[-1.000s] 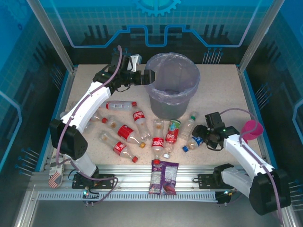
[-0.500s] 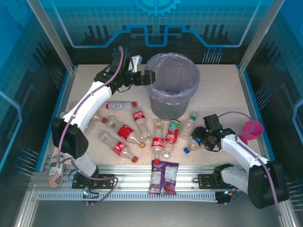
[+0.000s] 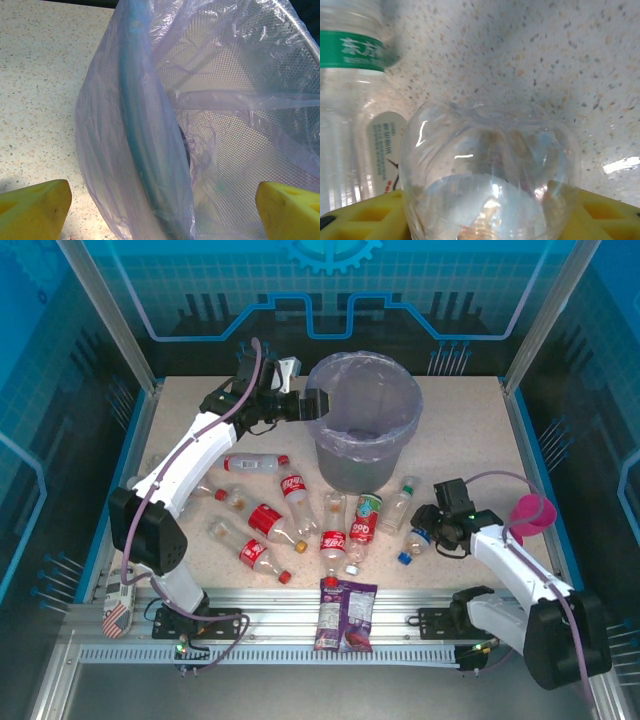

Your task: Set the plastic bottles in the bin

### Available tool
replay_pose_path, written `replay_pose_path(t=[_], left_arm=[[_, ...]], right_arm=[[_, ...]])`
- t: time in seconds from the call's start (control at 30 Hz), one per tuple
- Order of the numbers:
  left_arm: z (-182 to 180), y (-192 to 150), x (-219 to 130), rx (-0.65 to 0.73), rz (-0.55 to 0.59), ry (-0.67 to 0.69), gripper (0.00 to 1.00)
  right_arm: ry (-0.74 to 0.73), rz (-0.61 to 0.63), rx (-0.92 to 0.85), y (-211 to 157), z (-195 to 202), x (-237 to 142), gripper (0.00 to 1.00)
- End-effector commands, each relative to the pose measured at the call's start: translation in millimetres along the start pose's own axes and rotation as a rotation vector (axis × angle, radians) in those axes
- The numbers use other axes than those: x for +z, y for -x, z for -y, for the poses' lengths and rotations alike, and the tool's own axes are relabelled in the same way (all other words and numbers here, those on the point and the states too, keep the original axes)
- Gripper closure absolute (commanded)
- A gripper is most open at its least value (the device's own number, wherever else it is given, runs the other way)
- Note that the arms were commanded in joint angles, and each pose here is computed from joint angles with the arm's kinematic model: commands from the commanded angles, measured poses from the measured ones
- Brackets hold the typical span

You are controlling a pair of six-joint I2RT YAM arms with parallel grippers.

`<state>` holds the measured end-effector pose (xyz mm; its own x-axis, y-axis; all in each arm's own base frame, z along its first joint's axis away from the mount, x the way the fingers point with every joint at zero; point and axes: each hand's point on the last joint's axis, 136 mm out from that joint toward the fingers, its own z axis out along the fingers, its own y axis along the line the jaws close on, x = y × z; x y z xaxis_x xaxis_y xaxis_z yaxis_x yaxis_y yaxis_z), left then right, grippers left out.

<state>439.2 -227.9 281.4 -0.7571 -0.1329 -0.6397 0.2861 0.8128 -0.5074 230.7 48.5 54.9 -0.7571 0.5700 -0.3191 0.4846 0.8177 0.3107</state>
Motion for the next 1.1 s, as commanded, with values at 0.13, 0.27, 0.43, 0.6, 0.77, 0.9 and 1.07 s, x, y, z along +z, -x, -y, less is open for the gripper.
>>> replay_pose_path(t=[0.13, 0.27, 0.43, 0.6, 0.77, 0.9, 1.07], left_arm=[[0.6, -5.7, 9.4, 0.005, -0.048, -0.024, 0.04], [-0.7, -6.4, 9.3, 0.004, -0.045, -0.024, 0.04], [2.2, -7.4, 7.0, -0.010, -0.028, -0.048, 0.04], [2.3, -6.4, 3.9, -0.001, -0.023, -0.043, 0.04], [1.6, -7.7, 6.7, -0.005, -0.028, -0.047, 0.04], [1.8, -9.2, 6.4, -0.011, -0.032, -0.052, 0.04], [1.7, -10.6, 5.9, -0.007, -0.034, -0.051, 0.04]], right_arm=[[-0.038, 0.115, -0.073, 34.3, -1.5, -40.8, 0.42], [-0.044, 0.237, -0.135, 67.8, -9.9, -79.1, 0.43], [-0.091, 0.434, -0.239, 120.6, -25.4, -148.4, 0.45], [-0.094, 0.629, -0.305, 169.2, -48.9, -210.9, 0.46], [-0.032, 0.804, -0.343, 209.6, -83.8, -268.9, 0.48], [0.058, 0.904, -0.369, 230.9, -118.4, -306.2, 0.48], [0.172, 0.947, -0.452, 237.4, -172.6, -331.1, 0.50]])
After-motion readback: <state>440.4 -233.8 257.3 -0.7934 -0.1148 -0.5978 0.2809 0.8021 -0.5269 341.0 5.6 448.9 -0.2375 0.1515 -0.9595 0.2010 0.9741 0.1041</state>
